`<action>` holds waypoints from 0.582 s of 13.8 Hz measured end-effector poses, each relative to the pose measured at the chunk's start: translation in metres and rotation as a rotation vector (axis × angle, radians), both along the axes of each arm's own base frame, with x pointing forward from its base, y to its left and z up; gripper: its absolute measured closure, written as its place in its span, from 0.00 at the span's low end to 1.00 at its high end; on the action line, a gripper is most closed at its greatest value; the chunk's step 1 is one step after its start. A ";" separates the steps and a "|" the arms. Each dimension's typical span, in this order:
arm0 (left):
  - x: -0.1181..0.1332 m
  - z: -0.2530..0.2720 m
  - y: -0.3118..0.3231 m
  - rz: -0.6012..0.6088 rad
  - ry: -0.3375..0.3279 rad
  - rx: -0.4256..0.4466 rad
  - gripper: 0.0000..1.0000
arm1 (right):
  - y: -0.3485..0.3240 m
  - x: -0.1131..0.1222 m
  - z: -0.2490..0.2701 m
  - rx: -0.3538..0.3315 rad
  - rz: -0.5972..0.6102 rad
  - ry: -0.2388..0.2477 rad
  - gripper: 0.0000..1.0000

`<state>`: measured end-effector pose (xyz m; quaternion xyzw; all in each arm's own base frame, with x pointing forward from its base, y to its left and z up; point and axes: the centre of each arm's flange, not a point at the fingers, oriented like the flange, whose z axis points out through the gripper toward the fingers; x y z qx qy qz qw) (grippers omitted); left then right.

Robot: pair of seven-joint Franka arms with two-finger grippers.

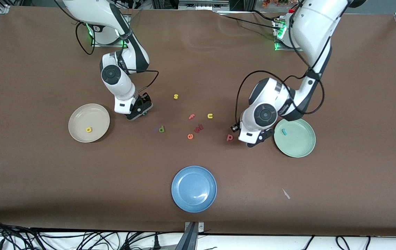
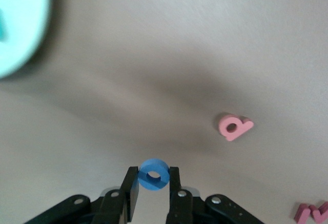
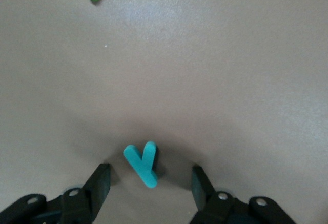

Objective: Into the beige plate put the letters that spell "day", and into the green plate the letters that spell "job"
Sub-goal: 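Carry the blue o to the green plate while the right gripper grasps the y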

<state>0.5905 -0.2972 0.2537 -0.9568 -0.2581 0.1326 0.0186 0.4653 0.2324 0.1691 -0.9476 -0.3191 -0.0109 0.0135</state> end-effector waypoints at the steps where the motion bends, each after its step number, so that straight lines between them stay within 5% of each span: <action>1: 0.004 0.009 0.014 -0.027 0.003 0.008 0.74 | 0.000 0.000 0.000 0.000 0.001 0.000 0.28; 3: 0.012 0.016 0.048 -0.102 0.028 0.028 0.74 | 0.001 0.001 0.002 0.003 0.001 -0.005 0.41; 8: 0.024 0.005 0.125 -0.308 0.103 -0.010 0.74 | 0.002 0.001 0.003 0.004 0.002 -0.006 0.48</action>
